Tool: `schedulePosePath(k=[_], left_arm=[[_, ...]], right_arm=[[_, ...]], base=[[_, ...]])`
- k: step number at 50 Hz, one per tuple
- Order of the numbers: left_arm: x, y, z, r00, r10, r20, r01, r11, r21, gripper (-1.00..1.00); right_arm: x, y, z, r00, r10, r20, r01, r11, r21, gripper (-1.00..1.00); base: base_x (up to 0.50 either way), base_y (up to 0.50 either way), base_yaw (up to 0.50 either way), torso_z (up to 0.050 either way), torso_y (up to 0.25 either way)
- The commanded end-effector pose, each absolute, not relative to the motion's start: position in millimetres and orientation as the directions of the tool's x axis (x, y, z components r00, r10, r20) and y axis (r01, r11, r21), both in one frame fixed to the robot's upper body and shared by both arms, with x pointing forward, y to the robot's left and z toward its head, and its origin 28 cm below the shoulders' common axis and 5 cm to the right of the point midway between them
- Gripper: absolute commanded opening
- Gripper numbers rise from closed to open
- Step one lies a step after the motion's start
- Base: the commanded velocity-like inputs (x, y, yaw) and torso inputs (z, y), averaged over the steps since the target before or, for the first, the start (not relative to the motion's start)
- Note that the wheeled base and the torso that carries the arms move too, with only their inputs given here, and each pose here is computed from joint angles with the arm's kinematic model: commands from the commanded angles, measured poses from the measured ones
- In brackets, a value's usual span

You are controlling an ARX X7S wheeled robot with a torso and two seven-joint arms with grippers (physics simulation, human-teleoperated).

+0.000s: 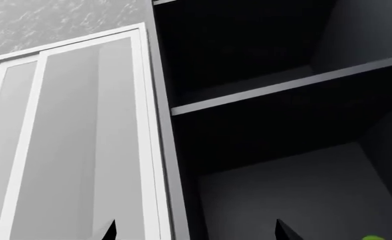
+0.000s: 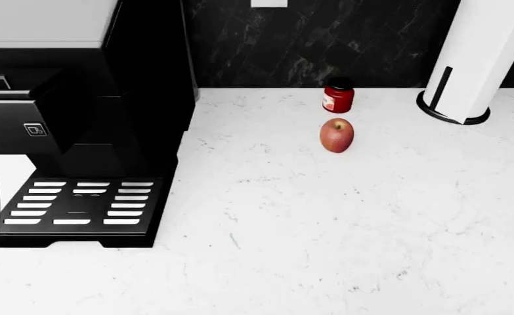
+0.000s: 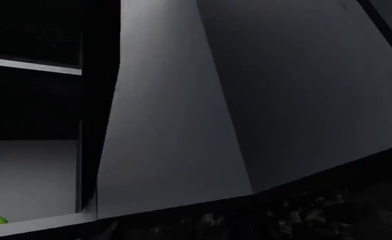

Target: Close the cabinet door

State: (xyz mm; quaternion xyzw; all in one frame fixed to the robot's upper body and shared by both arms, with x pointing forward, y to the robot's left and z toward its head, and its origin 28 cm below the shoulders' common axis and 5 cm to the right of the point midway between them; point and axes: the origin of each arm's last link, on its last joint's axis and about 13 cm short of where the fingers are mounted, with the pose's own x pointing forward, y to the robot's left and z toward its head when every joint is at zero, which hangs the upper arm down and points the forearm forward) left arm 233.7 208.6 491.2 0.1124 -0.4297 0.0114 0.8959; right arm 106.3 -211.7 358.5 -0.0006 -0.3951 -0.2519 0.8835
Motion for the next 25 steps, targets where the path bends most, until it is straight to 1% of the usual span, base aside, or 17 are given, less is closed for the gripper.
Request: schedulePosePath(k=[1,3,9,11,13,17,19,21,25], left_arm=[[235,206,489,0.635,-0.082,0.768,-0.114,0.973,0.199,1.0],[235,207,489,0.635,-0.082,0.768,-0.114,0.974,0.198,1.0],[235,210,488,0.64,-0.069,0.766,-0.121,0.975,0.189,1.0],[235,210,488,0.64,-0.069,0.765,-0.125,0.973,0.192,1.0],[234,210,489,0.638,-0.066,0.767,-0.125,0.974,0.188,1.0],[234,209,489,0.639,-0.067,0.766,-0.127,0.973,0.191,1.0],[234,209,488,0.64,-0.068,0.765,-0.129,0.972,0.194,1.0],[234,210,489,0.64,-0.067,0.766,-0.132,0.972,0.195,1.0],[234,212,490,0.64,-0.06,0.766,-0.142,0.971,0.195,1.0]], right_arm=[[98,-225,359,0.553,-0.532,0.641,0.506,0.826,0.249,1.0],[96,-227,359,0.548,-0.537,0.641,0.506,0.823,0.258,1.0],[87,-240,360,0.482,-0.627,0.612,0.589,0.749,0.305,1.0],[84,-244,362,0.425,-0.667,0.612,0.654,0.694,0.301,1.0],[81,-247,365,0.397,-0.682,0.614,0.676,0.67,0.308,1.0],[76,-251,375,0.402,-0.619,0.674,0.605,0.733,0.313,1.0],[75,-252,379,0.42,-0.554,0.718,0.564,0.78,0.272,1.0],[76,-253,385,0.428,-0.498,0.754,0.55,0.806,0.22,1.0],[75,-258,394,0.424,-0.448,0.787,0.54,0.822,0.178,1.0]], base=[[0.0,0.0,0.0,0.0,0.0],[0.0,0.0,0.0,0.0,0.0],[0.0,0.0,0.0,0.0,0.0],[0.0,0.0,0.0,0.0,0.0],[0.0,0.0,0.0,0.0,0.0],[0.0,0.0,0.0,0.0,0.0],[0.0,0.0,0.0,0.0,0.0],[0.0,0.0,0.0,0.0,0.0],[0.0,0.0,0.0,0.0,0.0]])
